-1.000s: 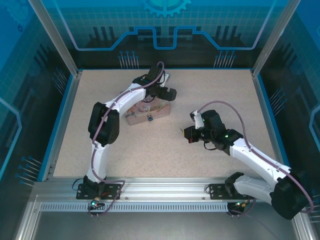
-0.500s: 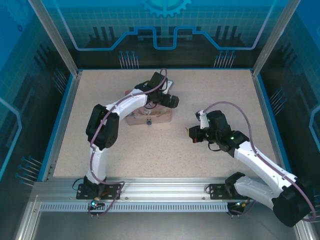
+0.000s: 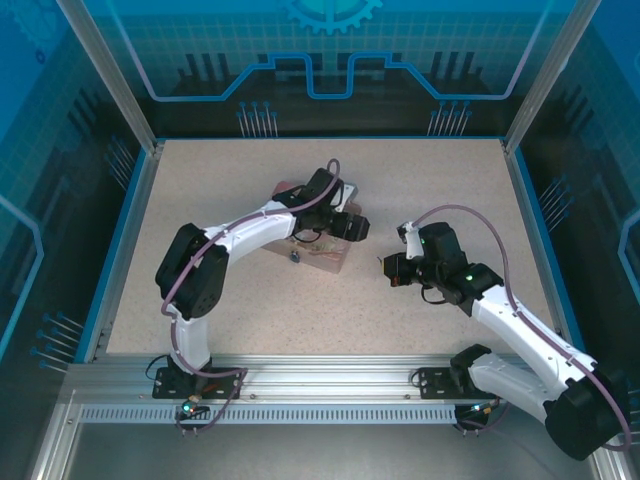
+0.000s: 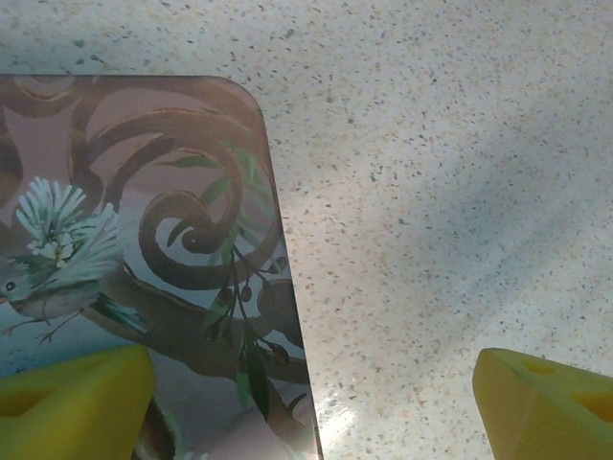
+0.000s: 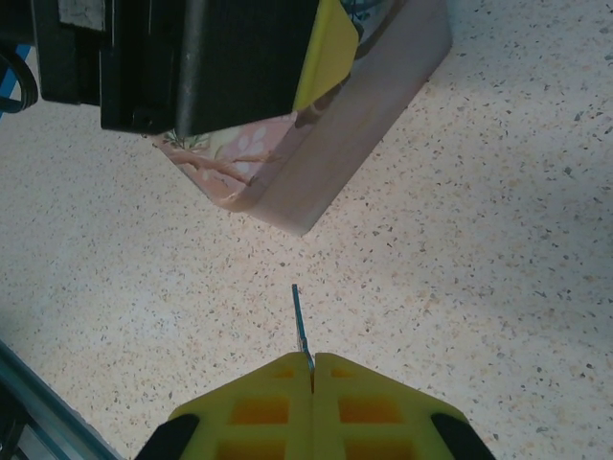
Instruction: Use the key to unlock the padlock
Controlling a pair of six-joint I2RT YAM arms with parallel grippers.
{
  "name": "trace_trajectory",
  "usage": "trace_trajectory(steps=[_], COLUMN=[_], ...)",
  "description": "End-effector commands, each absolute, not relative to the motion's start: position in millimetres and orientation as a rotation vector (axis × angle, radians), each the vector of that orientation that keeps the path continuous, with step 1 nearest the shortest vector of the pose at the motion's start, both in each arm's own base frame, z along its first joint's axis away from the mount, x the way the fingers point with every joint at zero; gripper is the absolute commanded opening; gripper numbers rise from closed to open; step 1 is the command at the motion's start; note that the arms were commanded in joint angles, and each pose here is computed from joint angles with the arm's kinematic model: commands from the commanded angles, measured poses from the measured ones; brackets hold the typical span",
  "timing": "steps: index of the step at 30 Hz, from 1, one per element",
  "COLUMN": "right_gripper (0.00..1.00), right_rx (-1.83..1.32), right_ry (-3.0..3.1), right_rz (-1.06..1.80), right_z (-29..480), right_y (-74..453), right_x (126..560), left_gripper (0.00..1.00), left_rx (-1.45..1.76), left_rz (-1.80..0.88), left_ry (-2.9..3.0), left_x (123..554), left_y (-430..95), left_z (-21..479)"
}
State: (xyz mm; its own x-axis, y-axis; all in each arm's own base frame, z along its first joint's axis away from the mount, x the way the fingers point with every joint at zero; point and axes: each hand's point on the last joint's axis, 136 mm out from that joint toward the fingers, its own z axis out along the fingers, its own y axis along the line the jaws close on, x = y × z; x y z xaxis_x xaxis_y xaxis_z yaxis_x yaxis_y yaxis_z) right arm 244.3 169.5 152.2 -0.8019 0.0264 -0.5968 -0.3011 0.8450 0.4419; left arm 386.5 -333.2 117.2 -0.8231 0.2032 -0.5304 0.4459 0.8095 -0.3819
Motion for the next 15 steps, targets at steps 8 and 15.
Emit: trace_trajectory(steps=[8,15], right_gripper=[0.0,0.0], right_rx=[-0.179,-0.182], right_ry=[2.454,2.45], right_rz=[0.687,0.711], right_z=[142.1,144.4], right_y=[165.0,169.8], right_x=[246.4,249.1], left_gripper=[0.9,0.92], left_rx=[0.535,0.532], left_rz=[-0.798,-0.742], left_ry=[2.516,2.356], left_x=[363.3,366.8], left_y=[-352.7,-323.4], left_z=[150.5,220.5])
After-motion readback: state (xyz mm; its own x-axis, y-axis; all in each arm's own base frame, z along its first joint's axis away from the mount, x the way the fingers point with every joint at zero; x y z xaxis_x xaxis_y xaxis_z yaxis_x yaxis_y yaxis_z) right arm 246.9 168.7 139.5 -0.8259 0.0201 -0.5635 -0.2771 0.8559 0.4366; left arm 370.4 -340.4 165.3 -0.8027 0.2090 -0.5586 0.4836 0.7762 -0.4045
